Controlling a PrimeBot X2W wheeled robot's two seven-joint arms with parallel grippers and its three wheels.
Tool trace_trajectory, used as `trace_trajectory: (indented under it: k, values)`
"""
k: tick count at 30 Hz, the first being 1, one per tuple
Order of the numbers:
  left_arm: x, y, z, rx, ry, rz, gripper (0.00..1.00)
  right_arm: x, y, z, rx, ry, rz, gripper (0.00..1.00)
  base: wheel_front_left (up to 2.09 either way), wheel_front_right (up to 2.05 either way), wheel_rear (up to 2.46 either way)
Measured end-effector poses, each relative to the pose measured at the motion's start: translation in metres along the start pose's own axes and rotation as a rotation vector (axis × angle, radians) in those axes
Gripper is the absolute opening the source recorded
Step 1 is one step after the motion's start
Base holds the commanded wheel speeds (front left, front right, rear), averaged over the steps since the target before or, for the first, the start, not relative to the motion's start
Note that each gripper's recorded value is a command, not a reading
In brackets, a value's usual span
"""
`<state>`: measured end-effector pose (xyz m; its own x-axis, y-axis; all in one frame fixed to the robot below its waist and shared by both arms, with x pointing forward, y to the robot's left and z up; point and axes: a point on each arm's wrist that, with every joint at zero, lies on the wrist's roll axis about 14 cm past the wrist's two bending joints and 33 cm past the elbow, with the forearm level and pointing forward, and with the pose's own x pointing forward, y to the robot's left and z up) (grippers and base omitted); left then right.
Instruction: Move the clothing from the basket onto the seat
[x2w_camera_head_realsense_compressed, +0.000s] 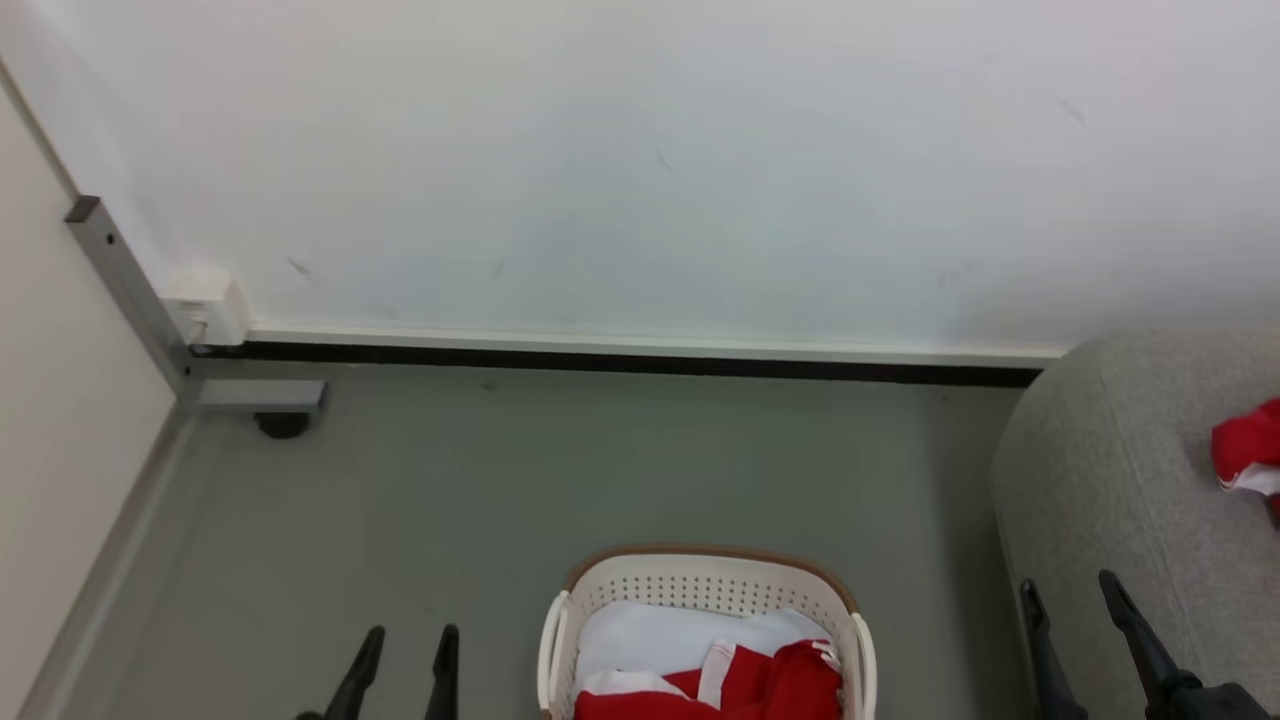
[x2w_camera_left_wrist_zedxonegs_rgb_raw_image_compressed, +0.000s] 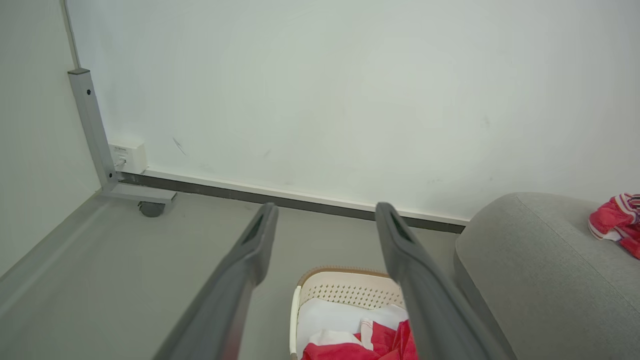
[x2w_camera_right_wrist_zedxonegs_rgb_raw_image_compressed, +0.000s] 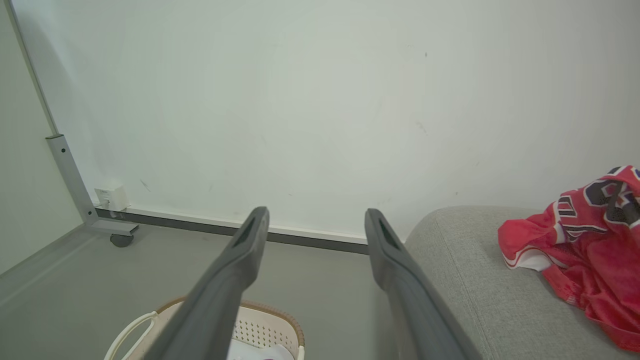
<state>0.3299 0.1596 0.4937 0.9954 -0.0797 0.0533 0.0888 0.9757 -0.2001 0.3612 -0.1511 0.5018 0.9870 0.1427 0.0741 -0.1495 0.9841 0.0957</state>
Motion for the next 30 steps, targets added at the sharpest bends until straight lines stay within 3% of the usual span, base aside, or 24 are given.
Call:
trace_trajectory:
  k: [10,18,25,30]
  values:
    - [0.075,-0.033,-0.010,0.044,0.016,-0.170,1.00,0.034,-0.020,-0.004,0.020,-0.005,-0.049,1.00,0.00,0.00,0.00]
    - [0.141,-0.089,-0.073,0.087,0.139,-0.443,1.00,0.063,-0.060,-0.029,0.042,0.031,-0.147,1.00,0.00,0.00,0.00]
    - [0.165,-0.124,-0.177,0.195,0.424,-0.675,1.00,0.095,-0.092,-0.054,0.053,0.037,-0.211,1.00,0.00,0.00,0.00]
    - [0.152,-0.114,-0.267,0.349,0.683,-0.784,1.00,0.104,-0.101,-0.092,0.061,0.101,-0.225,1.00,0.00,0.00,0.00]
